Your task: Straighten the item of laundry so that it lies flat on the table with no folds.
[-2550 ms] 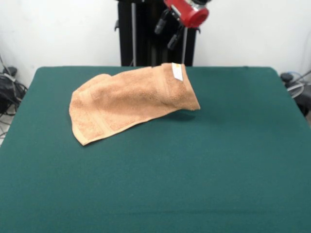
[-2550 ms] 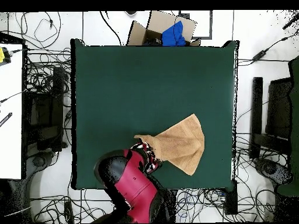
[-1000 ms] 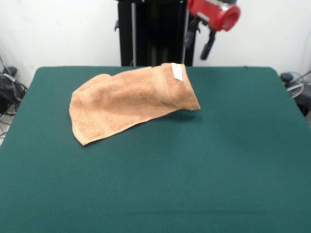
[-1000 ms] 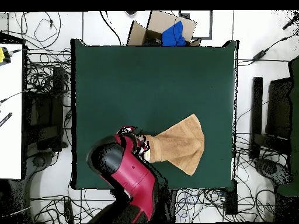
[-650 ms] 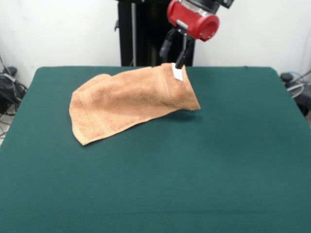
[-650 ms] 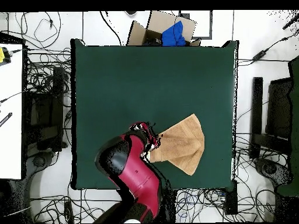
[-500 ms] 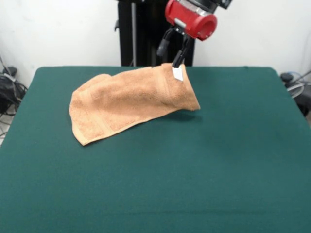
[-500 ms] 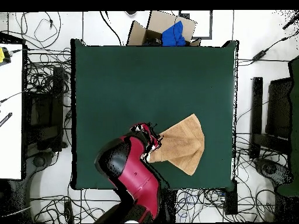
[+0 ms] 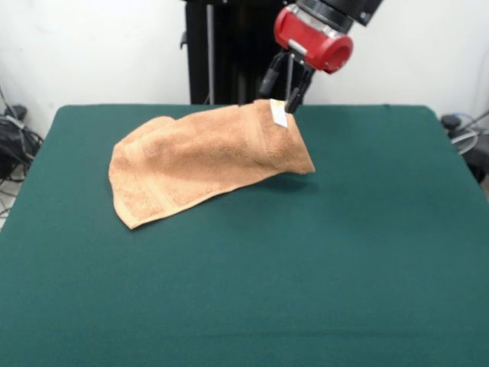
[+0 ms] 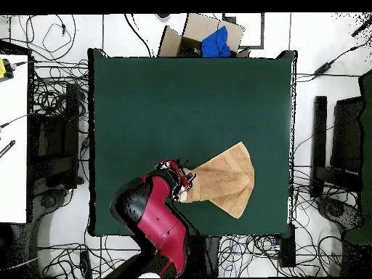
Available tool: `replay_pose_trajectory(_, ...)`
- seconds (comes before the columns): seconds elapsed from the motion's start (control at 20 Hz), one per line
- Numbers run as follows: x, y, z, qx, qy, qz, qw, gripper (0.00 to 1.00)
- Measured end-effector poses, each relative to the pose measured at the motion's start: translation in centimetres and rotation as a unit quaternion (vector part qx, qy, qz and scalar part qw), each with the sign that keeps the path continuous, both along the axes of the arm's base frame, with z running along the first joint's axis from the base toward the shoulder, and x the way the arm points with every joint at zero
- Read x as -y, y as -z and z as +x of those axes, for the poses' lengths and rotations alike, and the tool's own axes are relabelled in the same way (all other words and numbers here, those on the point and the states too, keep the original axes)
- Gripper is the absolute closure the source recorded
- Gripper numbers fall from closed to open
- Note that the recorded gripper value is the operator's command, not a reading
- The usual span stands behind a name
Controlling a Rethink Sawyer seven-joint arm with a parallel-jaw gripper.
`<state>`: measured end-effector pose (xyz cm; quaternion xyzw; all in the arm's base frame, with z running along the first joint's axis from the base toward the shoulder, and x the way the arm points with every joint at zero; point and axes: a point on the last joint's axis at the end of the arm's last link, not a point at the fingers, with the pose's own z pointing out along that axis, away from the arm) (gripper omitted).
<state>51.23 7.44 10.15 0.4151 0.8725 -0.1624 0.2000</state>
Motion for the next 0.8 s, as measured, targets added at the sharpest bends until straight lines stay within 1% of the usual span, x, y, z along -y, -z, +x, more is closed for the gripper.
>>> replay_pose_trajectory(0.25, -1.5, 1.2, -0.7, -0.007, -0.004, -0.005, 1.0, 0.0)
replay_pose_trajectory(0.55, -1.4, 2.0, -0.9, -0.004, 0.007, -0.011, 0.9999, 0.0)
replay_pose_trajectory(0.8, -1.2, 2.0, -0.8, 0.003, 0.012, -0.014, 0.9998, 0.0)
